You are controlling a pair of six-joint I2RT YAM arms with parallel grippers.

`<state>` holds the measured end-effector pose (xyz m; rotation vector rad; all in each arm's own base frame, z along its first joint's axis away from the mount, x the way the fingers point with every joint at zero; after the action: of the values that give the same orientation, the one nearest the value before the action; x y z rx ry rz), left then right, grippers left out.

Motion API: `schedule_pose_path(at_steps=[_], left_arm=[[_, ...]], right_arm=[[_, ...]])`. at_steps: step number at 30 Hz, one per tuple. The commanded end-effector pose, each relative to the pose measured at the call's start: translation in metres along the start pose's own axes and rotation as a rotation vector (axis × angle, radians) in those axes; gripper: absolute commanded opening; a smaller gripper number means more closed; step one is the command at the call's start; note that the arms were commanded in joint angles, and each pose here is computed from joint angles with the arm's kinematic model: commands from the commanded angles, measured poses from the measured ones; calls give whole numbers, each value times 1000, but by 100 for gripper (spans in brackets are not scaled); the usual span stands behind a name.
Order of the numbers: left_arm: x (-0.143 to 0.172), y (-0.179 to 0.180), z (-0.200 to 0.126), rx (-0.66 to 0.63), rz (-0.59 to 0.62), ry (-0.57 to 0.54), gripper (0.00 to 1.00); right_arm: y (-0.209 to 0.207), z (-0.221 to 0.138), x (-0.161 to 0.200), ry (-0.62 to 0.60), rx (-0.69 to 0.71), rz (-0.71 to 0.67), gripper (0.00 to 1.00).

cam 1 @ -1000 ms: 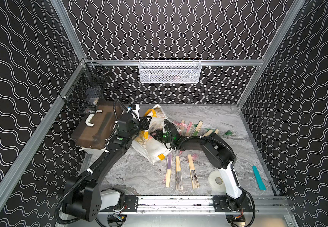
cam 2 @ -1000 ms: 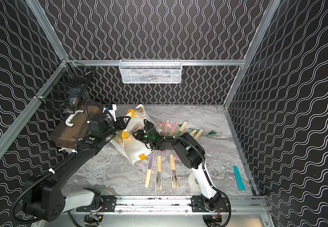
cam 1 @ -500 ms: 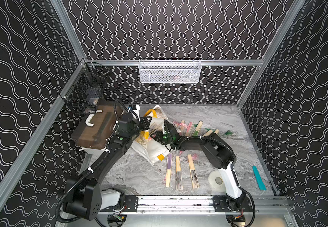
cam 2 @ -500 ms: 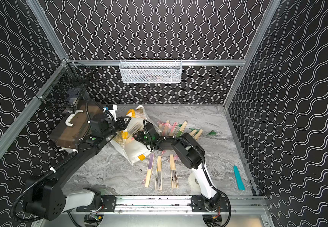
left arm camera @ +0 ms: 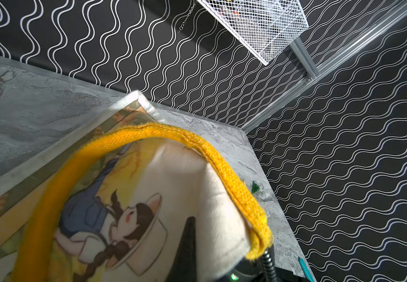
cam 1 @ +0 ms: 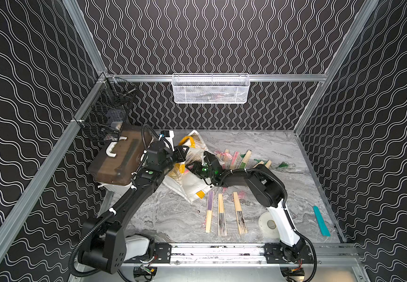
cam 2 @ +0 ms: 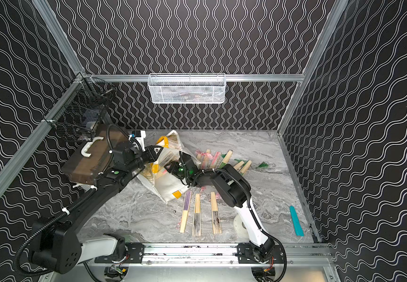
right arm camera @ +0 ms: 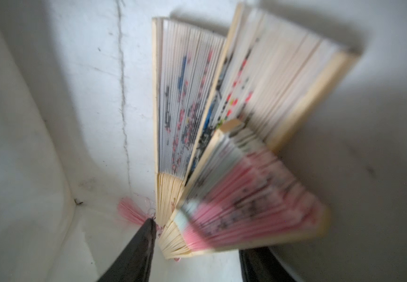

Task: Take out the folding fans from the tote bags
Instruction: Pick up the folding fan from the canvas bag.

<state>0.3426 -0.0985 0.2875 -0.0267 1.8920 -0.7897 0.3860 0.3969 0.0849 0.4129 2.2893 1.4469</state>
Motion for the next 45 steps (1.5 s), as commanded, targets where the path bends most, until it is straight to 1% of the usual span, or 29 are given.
schedule_pose_path(at_steps=[1,6,10,14,18,22,28,35,45], left_arm=[[-11,-6,-3,30,22,-56,0],[-8,-4,-2,21,20,-49,0],[-7,-3,0,28,13,-45,0],[-7,-2,0,19,16,-44,0],[-7,-3,0,21,16,-44,0],[-7,-2,0,17,16,-44,0],[-6,-2,1,20,13,-47,0],[-5,-2,2,33,2,-43,0],[-7,-4,2,36,5,-51,0]], right_arm=[[16,-4,-13,-48,-109,26,53],[29,-11,-15,-53,-177,19,52],[31,-10,-16,-41,-176,29,51],[33,-12,-16,-33,-193,38,47],[34,-14,-16,-38,-177,28,46],[29,-15,-15,-40,-127,25,43],[22,-14,-13,-32,-94,28,44],[17,1,-15,-11,-74,28,44],[12,-3,-15,-22,-32,26,44]])
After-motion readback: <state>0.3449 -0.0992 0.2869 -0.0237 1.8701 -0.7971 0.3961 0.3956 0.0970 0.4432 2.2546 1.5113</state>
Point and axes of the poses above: each gripper's point midway between its finger pads, its own z axis out along the fingers, its own y axis along the line the jaws close on, x = y × z, the point moved 7 cm from there along -z, back along the fingers, and after that the axes turned 8 degrees about z, right-handed, at the moved point
